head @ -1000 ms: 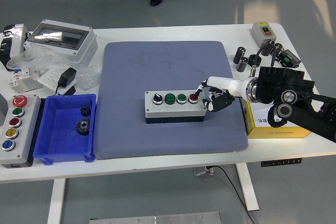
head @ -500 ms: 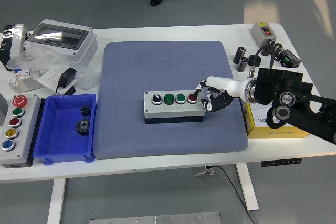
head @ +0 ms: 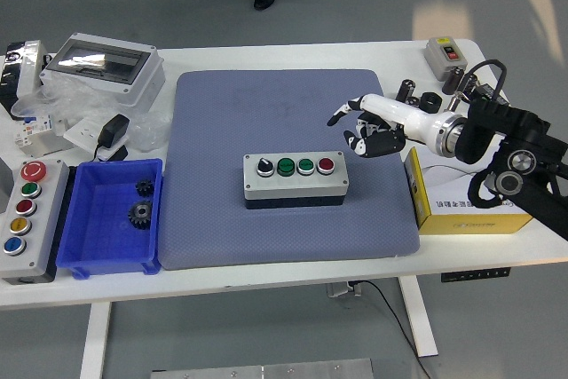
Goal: Pick up the button,place it on the desk,press the button,press the button
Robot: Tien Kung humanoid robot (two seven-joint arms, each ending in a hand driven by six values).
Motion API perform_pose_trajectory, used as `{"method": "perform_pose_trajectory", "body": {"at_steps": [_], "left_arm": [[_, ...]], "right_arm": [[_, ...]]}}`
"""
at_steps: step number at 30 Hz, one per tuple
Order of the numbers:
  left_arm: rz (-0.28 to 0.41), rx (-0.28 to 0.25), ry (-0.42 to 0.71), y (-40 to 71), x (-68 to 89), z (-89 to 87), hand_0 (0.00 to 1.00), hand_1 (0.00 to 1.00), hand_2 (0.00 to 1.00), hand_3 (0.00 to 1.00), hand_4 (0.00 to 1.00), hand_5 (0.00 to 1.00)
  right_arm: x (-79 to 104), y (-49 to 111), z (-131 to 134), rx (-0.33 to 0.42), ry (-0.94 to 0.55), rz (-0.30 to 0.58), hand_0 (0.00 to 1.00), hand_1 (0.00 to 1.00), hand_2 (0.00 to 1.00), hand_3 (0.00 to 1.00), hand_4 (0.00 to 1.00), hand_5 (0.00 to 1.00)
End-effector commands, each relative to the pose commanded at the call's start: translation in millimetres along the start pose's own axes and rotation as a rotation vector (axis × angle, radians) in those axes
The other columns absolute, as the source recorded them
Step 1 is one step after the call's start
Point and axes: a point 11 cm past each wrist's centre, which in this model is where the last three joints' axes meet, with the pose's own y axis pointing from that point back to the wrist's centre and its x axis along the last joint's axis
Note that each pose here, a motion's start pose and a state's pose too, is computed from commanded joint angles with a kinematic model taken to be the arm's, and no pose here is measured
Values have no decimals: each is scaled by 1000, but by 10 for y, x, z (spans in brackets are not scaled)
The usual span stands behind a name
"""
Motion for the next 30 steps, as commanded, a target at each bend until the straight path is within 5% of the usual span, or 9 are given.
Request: {"method": "perform_pose_trajectory", "body": {"at_steps": [6, 7, 12, 13, 18, 19, 24, 25, 30], "left_arm": [[-6, 1, -1, -3, -39, -18, 619, 553, 529, 582, 491, 214], [-7, 1, -1, -3, -43, -19, 619, 553, 529, 582, 491, 215], [-10, 0, -3, -3, -60, -19, 619, 553, 529, 582, 491, 215], [-10, 0, -4, -4, -64, -21, 619, 553, 529, 581, 491, 215], [-12, -3, -2, -3, -76, -14, 619, 553, 529, 581, 491, 215], [-13, -4, -2, -2, -80, -10, 619, 553, 529, 581, 493, 215], [-14, -8, 1, 0, -88, 4, 619, 553, 529, 581, 493, 215], [-14, -8, 2, 0, -87, 5, 620, 553, 529, 581, 492, 214], [-13, -11, 5, 1, -79, 16, 620, 553, 529, 581, 492, 214]], "right_arm": [[-5, 21, 176, 94, -192, 252, 2, 91, 201, 732, 280, 25], [-24, 31, 219, 105, -239, 284, 2, 149, 296, 732, 343, 230], [-177, 133, 447, 158, -488, 465, 2, 149, 296, 732, 343, 230], [-231, 161, 502, 167, -542, 502, 241, 418, 583, 724, 436, 291], [-444, 270, 765, 168, -698, 589, 241, 418, 583, 724, 436, 291], [-474, 290, 799, 175, -726, 601, 558, 610, 655, 700, 490, 335], [-544, 396, 887, 217, -820, 645, 558, 610, 655, 700, 490, 335], [-548, 414, 905, 220, -836, 651, 701, 673, 692, 685, 520, 345], [-554, 464, 981, 217, -897, 665, 701, 673, 692, 685, 520, 345]]}}
